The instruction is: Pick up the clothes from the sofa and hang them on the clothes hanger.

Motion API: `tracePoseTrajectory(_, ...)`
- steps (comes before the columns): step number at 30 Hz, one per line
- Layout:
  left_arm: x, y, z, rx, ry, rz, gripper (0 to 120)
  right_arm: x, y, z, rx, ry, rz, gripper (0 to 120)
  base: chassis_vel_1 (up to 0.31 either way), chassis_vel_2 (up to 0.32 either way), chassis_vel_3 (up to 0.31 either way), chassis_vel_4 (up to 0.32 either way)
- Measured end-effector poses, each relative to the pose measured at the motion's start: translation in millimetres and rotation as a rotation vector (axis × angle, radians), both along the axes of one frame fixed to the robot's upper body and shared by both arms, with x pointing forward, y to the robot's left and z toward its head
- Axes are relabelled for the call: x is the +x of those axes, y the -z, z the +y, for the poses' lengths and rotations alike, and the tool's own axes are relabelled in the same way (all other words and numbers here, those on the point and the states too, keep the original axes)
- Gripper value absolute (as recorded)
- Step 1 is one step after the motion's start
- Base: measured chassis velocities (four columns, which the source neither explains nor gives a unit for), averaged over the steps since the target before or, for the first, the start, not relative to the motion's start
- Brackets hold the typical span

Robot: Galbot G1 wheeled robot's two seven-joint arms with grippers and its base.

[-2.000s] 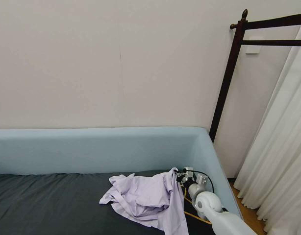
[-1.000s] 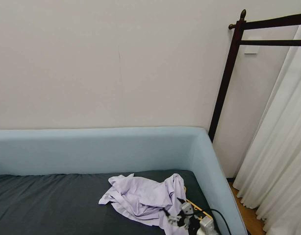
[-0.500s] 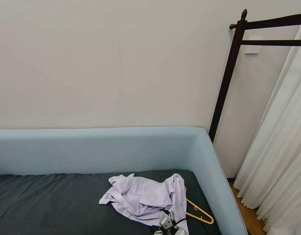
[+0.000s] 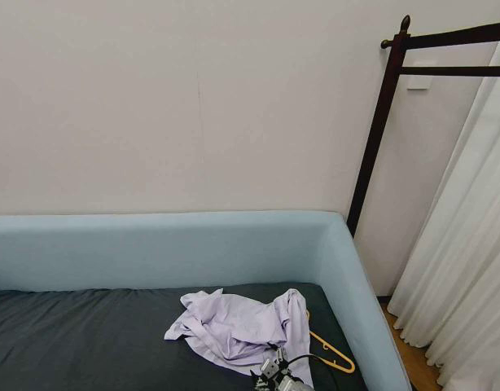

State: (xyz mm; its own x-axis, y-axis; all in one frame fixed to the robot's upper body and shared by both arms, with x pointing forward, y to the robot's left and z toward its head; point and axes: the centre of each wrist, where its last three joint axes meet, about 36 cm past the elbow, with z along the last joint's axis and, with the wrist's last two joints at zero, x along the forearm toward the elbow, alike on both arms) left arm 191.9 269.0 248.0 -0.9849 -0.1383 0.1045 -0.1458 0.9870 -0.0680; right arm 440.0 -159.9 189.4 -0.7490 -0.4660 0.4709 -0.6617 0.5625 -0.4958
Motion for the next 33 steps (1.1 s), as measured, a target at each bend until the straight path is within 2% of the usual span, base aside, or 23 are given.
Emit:
tracePoseTrajectory(2,0,0,0,-0.002,-0.006,-0.001,99,4,5,1,-0.026,0.001,-0.007,75,0.000,0.000,0.000,0.000)
tracePoseTrajectory(3,0,0,0,-0.002,-0.006,-0.001,99,4,5,1,-0.026,0.001,-0.007,75,0.000,0.000,0.000,0.000)
tracePoseTrajectory(6,-1,0,0,-0.003,-0.012,0.000,99,6,8,3,-0.040,-0.002,-0.007,65,0.000,0.000,0.000,0.000)
tracePoseTrajectory(7,-2,0,0,-0.004,-0.015,-0.001,99,5,11,4,-0.044,-0.005,-0.001,57,0.000,0.000,0.000,0.000)
tracePoseTrajectory(9,-2,1,0,-0.004,-0.017,-0.001,99,4,12,4,-0.048,-0.008,0.003,54,0.000,0.000,0.000,0.000)
tracePoseTrajectory(11,-3,2,1,-0.002,-0.022,0.002,99,1,16,3,-0.058,-0.019,0.014,43,0.000,0.000,0.000,0.000)
tracePoseTrajectory(13,-3,3,1,-0.002,-0.024,0.003,99,0,18,3,-0.061,-0.021,0.018,39,0.000,0.000,0.000,0.000)
tracePoseTrajectory(17,-4,3,1,-0.003,-0.029,0.005,99,3,20,5,-0.063,-0.018,0.024,21,0.000,0.000,0.000,0.000)
tracePoseTrajectory(18,-4,3,1,-0.003,-0.029,0.005,99,3,20,5,-0.063,-0.018,0.024,21,0.000,0.000,0.000,0.000)
tracePoseTrajectory(21,-5,3,0,-0.004,-0.031,0.003,99,8,21,5,-0.059,-0.012,0.021,7,0.000,0.000,0.000,0.000)
tracePoseTrajectory(24,-5,3,0,-0.003,-0.031,0.002,99,9,21,5,-0.054,-0.013,0.020,0,0.000,0.000,0.000,0.000)
tracePoseTrajectory(33,-4,2,3,0.004,-0.035,-0.003,99,3,3,6,0.020,-0.035,0.018,0,0.000,0.000,0.000,0.000)
